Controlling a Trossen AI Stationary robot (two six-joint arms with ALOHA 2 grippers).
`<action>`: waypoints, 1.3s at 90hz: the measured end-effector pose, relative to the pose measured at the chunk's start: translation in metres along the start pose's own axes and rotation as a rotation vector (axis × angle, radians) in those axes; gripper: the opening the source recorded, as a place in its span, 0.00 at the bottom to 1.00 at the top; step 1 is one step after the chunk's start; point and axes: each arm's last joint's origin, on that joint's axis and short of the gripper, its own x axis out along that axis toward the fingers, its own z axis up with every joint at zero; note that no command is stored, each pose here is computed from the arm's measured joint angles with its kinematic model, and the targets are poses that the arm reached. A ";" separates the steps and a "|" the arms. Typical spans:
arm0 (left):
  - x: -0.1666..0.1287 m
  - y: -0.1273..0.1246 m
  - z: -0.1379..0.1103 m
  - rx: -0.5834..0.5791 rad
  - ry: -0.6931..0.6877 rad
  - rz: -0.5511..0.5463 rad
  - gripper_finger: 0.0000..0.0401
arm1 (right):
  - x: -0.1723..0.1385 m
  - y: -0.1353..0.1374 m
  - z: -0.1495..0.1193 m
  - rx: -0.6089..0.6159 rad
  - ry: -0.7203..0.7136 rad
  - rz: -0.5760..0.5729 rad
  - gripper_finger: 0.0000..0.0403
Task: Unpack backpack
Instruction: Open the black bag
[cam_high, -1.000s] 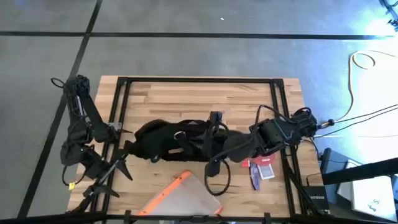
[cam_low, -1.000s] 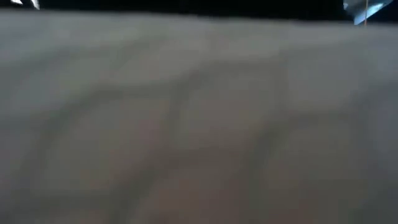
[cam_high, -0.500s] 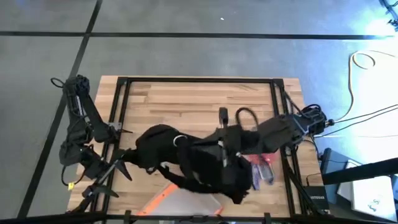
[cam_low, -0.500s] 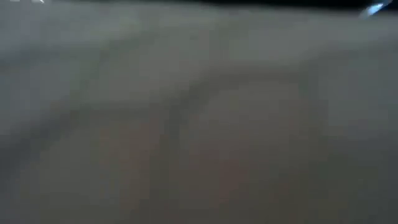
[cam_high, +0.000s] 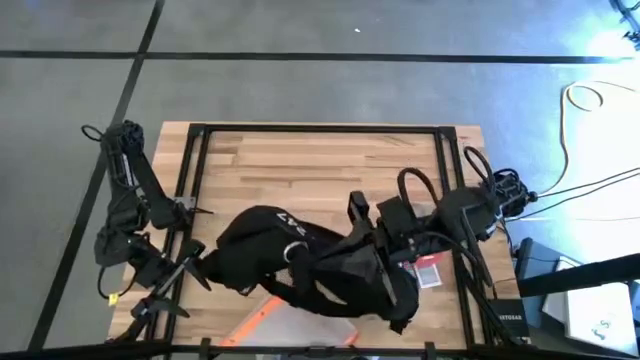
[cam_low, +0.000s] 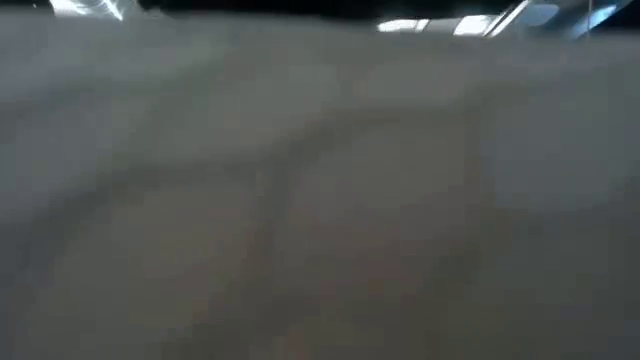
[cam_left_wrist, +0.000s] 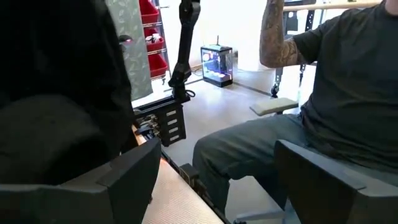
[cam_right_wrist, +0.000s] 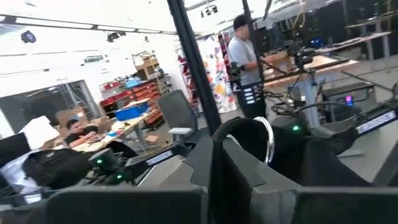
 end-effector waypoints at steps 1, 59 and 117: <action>0.000 0.000 0.000 0.000 0.000 0.000 0.74 | 0.000 0.001 0.000 0.001 0.001 0.003 0.01; 0.000 0.000 -0.002 0.000 0.012 -0.001 0.74 | 0.043 0.025 -0.080 0.114 0.207 0.015 0.01; 0.000 0.000 -0.003 -0.027 0.028 -0.004 0.74 | 0.089 -0.018 -0.166 0.118 0.449 -0.250 0.01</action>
